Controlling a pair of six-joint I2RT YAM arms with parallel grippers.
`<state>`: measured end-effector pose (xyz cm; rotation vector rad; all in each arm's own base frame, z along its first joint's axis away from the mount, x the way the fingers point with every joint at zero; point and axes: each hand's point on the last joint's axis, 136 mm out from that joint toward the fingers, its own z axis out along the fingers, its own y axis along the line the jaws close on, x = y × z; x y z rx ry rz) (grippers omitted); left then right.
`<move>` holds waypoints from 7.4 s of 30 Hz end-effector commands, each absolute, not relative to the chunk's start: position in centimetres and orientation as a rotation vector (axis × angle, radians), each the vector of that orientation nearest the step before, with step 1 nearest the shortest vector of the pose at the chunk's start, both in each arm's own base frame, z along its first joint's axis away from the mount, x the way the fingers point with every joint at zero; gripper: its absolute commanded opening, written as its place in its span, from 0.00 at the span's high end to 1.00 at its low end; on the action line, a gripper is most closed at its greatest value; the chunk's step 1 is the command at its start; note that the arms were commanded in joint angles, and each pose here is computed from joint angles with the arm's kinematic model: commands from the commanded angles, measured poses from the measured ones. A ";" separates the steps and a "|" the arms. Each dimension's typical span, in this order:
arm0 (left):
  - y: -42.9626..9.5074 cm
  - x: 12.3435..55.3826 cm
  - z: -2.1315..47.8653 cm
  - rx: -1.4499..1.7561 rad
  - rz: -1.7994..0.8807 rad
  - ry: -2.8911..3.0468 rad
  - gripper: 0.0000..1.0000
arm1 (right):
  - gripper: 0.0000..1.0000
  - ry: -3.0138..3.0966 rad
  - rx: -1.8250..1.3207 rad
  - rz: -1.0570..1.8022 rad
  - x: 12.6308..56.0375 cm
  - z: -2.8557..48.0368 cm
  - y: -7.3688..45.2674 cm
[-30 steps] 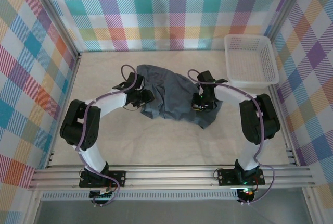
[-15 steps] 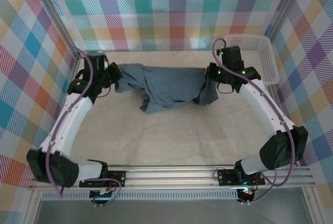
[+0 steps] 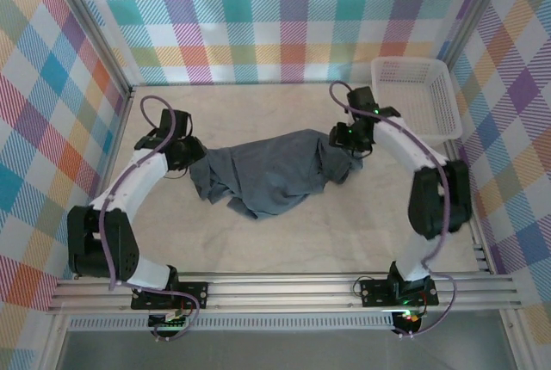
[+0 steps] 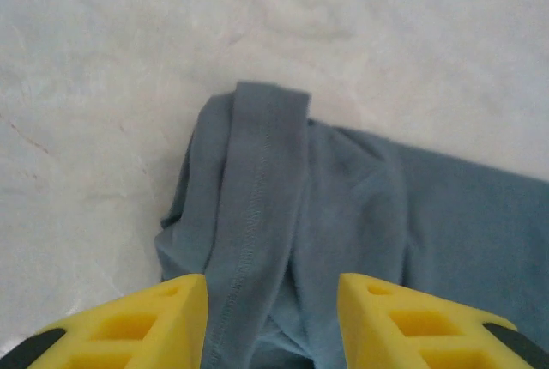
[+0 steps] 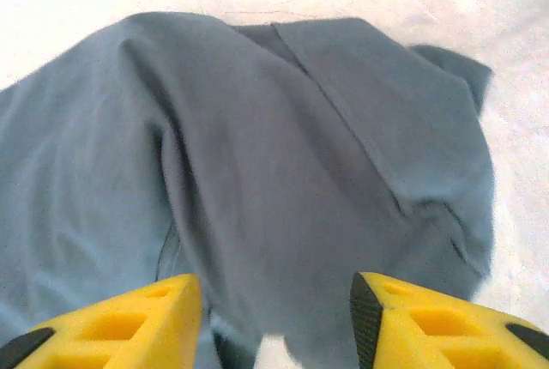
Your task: Fold the inside-out t-shirt
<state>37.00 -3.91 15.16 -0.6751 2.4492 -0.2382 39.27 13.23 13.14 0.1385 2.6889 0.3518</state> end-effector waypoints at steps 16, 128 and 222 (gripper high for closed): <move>-17.9 31.8 7.7 -0.486 -0.684 2.620 0.45 | 1.00 2.841 -0.022 0.633 34.7 7.0 22.6; -2.8 25.4 62.4 -0.151 -0.190 1.442 1.00 | 1.00 1.230 0.022 0.089 27.3 67.6 5.2; -30.8 30.9 8.3 0.983 -0.241 2.071 0.39 | 1.00 2.804 0.478 0.642 23.8 14.7 14.0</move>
